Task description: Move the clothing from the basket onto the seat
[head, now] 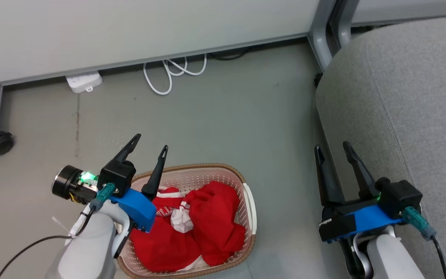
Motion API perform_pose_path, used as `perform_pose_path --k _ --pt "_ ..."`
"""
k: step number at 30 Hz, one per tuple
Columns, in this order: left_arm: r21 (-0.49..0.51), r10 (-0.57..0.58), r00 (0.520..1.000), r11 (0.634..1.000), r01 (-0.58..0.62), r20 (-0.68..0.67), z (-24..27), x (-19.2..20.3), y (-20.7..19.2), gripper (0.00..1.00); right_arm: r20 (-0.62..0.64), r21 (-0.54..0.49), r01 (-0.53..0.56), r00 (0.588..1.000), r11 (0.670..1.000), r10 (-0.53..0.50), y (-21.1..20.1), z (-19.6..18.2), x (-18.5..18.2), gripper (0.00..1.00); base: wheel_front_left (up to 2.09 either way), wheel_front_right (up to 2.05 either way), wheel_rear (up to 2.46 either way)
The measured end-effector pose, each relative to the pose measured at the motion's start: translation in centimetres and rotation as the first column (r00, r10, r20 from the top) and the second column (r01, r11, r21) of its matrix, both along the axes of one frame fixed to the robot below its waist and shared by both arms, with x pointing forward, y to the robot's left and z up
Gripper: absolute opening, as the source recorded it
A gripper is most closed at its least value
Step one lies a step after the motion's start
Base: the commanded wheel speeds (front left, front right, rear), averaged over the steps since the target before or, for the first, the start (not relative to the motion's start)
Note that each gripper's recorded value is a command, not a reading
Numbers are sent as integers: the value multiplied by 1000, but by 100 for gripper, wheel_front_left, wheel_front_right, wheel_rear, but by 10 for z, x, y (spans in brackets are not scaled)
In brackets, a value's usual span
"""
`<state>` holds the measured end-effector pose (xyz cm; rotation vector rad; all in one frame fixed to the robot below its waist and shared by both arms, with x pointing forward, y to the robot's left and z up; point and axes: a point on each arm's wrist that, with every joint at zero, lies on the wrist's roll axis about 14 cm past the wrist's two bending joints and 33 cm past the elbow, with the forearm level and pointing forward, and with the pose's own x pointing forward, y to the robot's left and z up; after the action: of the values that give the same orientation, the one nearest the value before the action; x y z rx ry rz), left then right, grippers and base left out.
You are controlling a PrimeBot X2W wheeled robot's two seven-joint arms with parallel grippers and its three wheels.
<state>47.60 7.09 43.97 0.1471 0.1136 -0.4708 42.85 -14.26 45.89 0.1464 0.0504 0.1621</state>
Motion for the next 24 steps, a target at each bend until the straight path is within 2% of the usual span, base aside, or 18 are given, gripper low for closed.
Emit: perform_pose_path --k 10,24 --pt "132 -174 968 971 199 -182 -90 18 -27 100 -39 -23 44 998 999 -45 -20 -27 31 100 0 0 0" --pt "219 -302 843 876 430 -446 -212 0 -34 100 -121 -61 67 990 996 -74 -36 -79 57 100 0 0 0"
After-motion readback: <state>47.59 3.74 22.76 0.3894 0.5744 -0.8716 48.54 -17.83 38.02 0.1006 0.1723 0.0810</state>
